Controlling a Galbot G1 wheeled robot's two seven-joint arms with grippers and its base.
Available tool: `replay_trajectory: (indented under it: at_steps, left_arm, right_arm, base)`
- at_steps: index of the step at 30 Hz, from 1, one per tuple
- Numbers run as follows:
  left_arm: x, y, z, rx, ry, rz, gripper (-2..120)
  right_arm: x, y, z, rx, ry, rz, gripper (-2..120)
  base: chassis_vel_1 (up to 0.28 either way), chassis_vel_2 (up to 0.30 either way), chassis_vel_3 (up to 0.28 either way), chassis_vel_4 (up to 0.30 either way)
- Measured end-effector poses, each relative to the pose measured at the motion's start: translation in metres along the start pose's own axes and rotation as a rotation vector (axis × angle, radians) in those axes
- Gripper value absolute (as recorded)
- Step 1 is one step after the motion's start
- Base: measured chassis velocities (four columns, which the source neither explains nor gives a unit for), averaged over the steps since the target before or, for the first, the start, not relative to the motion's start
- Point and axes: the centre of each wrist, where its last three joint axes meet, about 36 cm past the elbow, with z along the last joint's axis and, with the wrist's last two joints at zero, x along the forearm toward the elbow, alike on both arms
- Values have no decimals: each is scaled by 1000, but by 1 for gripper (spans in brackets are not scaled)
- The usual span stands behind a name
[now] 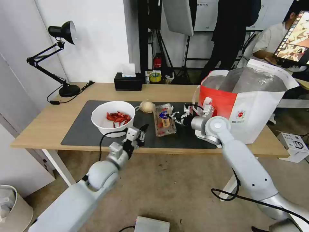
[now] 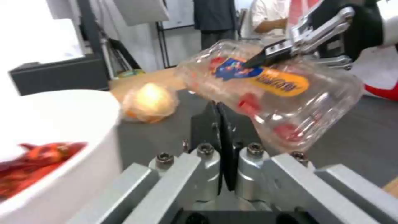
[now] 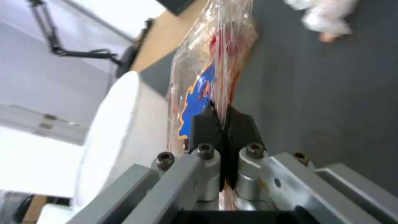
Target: Pick up the trash from the table and place it into the takeout bag.
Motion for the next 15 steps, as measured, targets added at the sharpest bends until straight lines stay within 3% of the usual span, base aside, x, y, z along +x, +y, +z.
replay_trajectory:
  at_steps: [2,7,9,15]
  left_arm:
    - [11,2,-2,4,0,-16,21]
    - [22,0,-4,11,-2,-26,33]
    - [27,-2,-5,15,-5,-33,44]
    - [28,-1,-8,17,-17,-45,63]
  right_arm:
    - [4,8,1,11,-13,-38,0]
    - [12,22,-4,26,-43,-78,0]
    - [20,36,-15,30,-78,-111,0]
    - [40,62,-44,29,-149,-149,0]
  base:
    - [0,0,0,0]
    - [0,0,0,0]
    - [0,0,0,0]
    - [0,0,0,0]
